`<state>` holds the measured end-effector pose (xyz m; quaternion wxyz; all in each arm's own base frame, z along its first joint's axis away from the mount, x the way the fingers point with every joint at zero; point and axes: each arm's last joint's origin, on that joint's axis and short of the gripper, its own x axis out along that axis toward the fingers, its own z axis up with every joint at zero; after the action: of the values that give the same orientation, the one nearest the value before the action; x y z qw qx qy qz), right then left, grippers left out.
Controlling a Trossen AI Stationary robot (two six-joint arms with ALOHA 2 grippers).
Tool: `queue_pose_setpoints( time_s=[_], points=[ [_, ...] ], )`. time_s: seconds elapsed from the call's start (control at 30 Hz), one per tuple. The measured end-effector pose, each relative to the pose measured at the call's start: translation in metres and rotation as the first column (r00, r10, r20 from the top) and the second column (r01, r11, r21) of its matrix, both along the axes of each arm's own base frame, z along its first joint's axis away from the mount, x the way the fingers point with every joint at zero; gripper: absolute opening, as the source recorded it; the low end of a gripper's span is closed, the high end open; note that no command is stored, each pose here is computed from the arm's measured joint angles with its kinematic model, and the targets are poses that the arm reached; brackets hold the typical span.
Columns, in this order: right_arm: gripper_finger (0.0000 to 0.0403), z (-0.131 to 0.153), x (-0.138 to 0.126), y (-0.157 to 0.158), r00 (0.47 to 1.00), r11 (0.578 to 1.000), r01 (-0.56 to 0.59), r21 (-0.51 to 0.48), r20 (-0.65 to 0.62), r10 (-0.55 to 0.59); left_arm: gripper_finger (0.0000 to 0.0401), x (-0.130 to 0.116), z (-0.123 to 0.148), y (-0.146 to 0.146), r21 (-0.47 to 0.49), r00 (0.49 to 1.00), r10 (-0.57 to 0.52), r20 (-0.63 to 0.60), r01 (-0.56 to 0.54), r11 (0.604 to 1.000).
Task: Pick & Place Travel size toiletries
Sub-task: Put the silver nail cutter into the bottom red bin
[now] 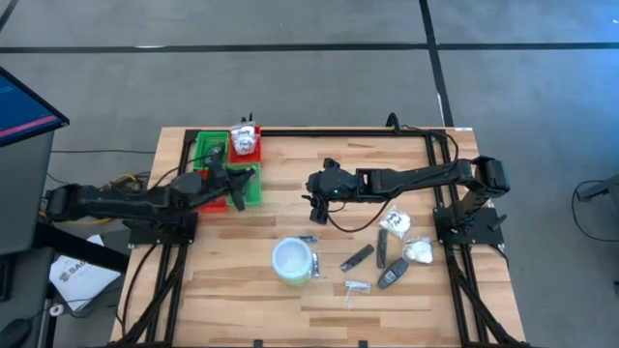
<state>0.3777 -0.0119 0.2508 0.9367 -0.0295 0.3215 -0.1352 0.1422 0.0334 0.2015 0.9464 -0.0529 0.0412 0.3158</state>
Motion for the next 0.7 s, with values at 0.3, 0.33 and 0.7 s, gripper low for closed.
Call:
queue_pose_setpoints(
  time_s=[0.3,0.33,0.7],
  points=[
    [0.0139,-0.003,-0.002,-0.004,0.999,1.0,0.012,0.001,-0.034,-0.012,0.0001,-0.019,-0.012,0.003,-0.033,0.961,0.255,-0.107,-0.26,0.965],
    [0.0138,-0.003,-0.003,-0.004,0.999,1.0,0.012,0.001,-0.041,-0.012,0.0001,-0.02,-0.013,0.004,-0.03,0.954,0.275,-0.121,-0.28,0.959],
    [0.0128,-0.005,-0.005,-0.004,0.997,1.0,0.012,0.001,-0.075,-0.012,0.0002,-0.036,-0.023,0.004,-0.084,0.863,0.412,-0.291,-0.452,0.888]
  ],
)
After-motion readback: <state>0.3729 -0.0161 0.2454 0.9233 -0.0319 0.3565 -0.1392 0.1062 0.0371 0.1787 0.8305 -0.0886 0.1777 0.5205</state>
